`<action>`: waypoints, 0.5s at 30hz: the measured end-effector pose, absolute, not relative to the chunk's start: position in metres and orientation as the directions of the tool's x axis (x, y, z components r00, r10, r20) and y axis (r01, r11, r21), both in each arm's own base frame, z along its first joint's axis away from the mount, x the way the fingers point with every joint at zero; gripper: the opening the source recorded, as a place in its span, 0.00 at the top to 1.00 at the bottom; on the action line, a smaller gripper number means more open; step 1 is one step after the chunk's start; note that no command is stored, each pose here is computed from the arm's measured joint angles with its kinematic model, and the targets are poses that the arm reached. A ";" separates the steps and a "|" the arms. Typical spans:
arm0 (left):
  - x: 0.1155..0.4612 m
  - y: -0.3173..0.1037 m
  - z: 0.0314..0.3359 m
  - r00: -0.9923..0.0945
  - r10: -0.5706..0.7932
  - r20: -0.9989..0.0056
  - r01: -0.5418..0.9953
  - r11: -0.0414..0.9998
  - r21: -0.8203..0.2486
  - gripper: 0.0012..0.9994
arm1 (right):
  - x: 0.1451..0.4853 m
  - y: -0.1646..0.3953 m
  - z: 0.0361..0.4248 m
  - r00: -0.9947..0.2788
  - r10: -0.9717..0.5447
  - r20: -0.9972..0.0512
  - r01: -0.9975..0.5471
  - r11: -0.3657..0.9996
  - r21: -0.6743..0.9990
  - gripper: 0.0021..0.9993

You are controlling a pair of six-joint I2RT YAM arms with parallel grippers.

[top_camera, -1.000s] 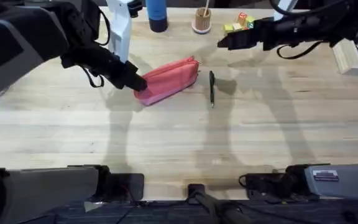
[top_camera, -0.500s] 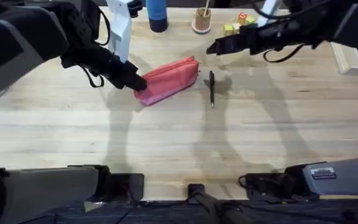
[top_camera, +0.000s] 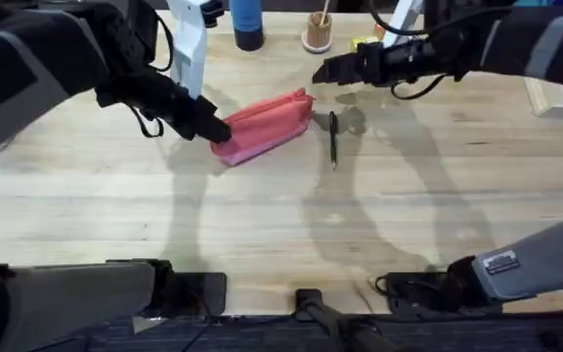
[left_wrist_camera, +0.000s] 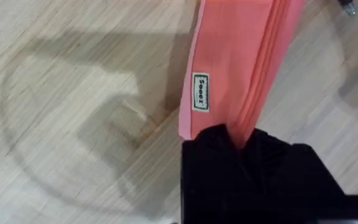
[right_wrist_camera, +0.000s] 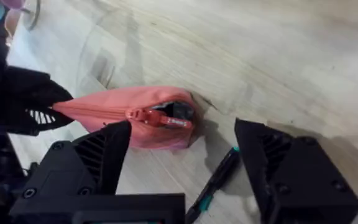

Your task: Unzip the bag, pick up the pens from the table one at a time and place them inside, then zip the bag closed.

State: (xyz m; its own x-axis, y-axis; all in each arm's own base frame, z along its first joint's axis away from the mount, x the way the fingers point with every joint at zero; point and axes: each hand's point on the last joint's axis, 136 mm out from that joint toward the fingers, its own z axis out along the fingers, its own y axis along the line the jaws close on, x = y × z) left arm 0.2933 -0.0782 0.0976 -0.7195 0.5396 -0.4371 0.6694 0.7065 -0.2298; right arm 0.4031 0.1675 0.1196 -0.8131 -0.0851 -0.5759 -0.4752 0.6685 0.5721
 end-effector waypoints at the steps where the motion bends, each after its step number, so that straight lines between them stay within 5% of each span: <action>1: 0.293 -0.078 0.098 -0.720 0.539 -0.437 0.669 0.707 -0.230 0.96 | 0.403 0.168 0.115 -0.826 -0.076 -0.558 -0.457 0.670 0.585 0.00; 15: 0.293 -0.078 0.098 -0.719 0.540 -0.437 0.670 0.706 -0.230 0.96 | 0.391 0.202 0.098 -0.876 -0.084 -0.475 -0.413 0.640 0.648 0.00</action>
State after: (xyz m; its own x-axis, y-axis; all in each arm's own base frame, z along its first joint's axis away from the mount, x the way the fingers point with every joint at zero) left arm 0.2933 -0.0782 0.0977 -0.7194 0.5397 -0.4372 0.6695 0.7064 -0.2298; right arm 0.3912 0.2018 0.0979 -0.8758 -0.0844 -0.4752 -0.4133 0.6395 0.6482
